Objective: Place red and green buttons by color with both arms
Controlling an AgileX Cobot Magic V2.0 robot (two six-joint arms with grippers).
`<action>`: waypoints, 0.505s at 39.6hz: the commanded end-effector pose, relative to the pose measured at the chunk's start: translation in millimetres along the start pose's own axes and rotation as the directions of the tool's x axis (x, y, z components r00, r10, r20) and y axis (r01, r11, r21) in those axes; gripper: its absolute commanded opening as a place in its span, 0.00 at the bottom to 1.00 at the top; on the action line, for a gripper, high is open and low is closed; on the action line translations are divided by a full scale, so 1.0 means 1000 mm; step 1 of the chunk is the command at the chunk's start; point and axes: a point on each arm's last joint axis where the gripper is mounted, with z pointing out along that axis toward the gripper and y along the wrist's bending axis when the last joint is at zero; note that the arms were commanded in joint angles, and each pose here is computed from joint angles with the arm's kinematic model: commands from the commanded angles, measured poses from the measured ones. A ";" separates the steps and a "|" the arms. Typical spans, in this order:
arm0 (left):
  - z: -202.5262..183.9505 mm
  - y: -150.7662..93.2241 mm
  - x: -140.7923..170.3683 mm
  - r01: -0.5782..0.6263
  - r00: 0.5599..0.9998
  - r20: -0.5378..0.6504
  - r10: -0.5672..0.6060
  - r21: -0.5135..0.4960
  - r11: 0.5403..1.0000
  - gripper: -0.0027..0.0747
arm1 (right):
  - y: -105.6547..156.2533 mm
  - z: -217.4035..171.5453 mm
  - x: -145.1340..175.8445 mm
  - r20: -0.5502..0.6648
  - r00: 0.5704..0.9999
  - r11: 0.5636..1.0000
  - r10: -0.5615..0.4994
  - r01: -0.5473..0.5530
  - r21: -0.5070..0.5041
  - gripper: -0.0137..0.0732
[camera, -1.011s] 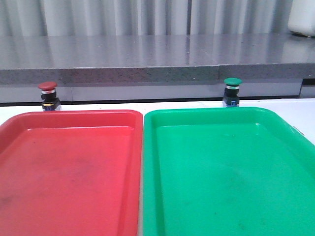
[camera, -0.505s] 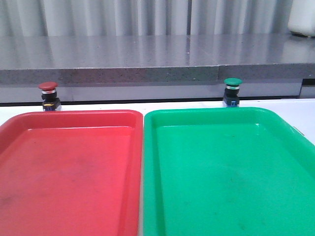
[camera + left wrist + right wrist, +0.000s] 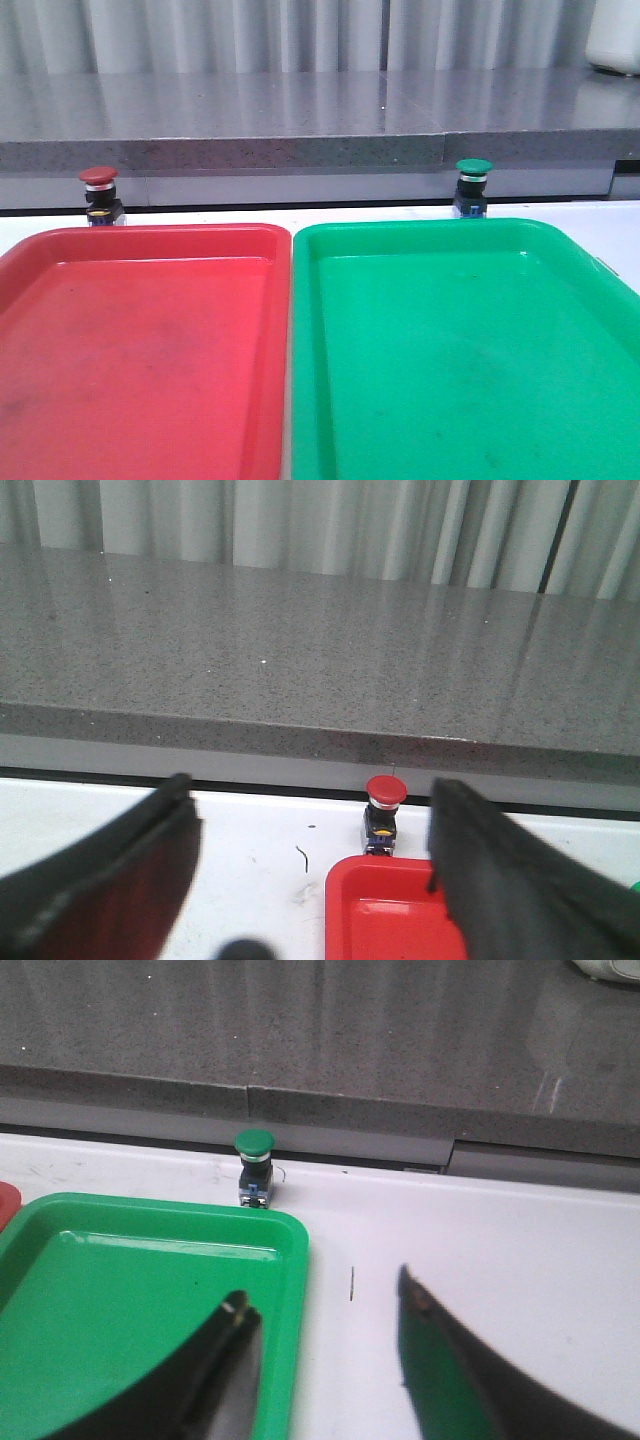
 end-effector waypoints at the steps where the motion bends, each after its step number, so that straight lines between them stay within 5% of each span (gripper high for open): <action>1: -0.001 -0.002 -0.017 0.002 0.995 0.095 -0.003 0.008 1.000 0.91 | -0.001 -0.002 -0.018 0.098 0.995 1.000 0.009 -0.010 0.011 0.81; 20: 0.001 -0.002 -0.016 0.013 0.998 0.069 -0.014 0.008 1.000 0.90 | -0.001 -0.002 -0.017 0.091 0.996 1.000 0.009 -0.010 0.010 0.84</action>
